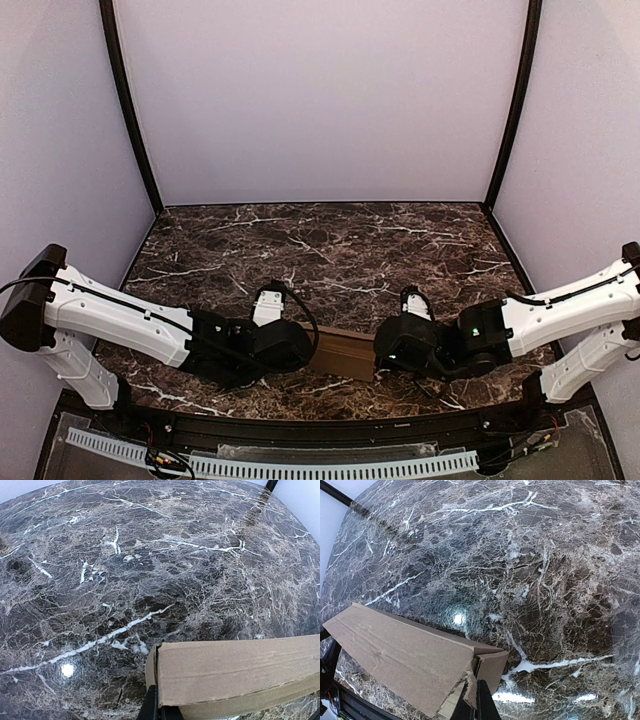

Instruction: Fold the paper box

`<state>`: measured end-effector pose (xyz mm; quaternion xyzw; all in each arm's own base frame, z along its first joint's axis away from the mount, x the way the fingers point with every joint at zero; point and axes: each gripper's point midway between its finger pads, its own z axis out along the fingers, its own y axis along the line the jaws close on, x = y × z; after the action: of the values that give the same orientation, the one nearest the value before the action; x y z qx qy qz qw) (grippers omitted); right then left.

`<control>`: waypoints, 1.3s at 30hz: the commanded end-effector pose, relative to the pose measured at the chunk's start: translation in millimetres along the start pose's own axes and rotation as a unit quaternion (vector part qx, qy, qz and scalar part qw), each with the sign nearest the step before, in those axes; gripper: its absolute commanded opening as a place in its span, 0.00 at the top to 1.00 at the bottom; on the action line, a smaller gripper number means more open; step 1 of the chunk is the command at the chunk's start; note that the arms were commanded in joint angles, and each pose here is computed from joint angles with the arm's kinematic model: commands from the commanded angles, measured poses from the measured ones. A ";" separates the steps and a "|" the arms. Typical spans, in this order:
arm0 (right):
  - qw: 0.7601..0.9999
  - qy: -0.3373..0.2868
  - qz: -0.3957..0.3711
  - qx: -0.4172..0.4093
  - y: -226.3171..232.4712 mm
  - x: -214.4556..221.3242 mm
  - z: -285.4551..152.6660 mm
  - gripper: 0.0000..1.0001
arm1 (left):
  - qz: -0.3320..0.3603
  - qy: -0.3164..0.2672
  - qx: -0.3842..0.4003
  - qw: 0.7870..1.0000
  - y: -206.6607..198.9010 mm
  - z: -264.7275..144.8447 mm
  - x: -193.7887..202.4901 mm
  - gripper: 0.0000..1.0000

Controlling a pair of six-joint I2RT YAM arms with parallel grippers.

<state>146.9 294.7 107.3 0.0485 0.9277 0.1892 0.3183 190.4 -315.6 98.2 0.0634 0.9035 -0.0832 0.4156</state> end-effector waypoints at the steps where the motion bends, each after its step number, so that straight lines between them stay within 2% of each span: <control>1: 0.996 0.061 -0.063 0.023 -13.3 30.2 1.4 1.00 | 0.095 0.126 -0.066 0.985 51.8 9.2 71.2 1.00; 15: 0.993 0.075 -0.089 -0.028 17.3 33.9 -0.7 1.00 | 0.090 0.122 -0.051 0.987 46.9 7.6 68.6 1.00; 39: 0.993 0.073 -0.088 -0.008 25.5 36.7 12.8 1.00 | 0.082 0.125 -0.013 0.989 26.1 2.4 69.0 1.00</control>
<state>143.9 316.7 110.1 -0.0239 0.9337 0.1692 0.3148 190.2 -310.2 99.9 0.0733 0.9011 -0.0781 0.4202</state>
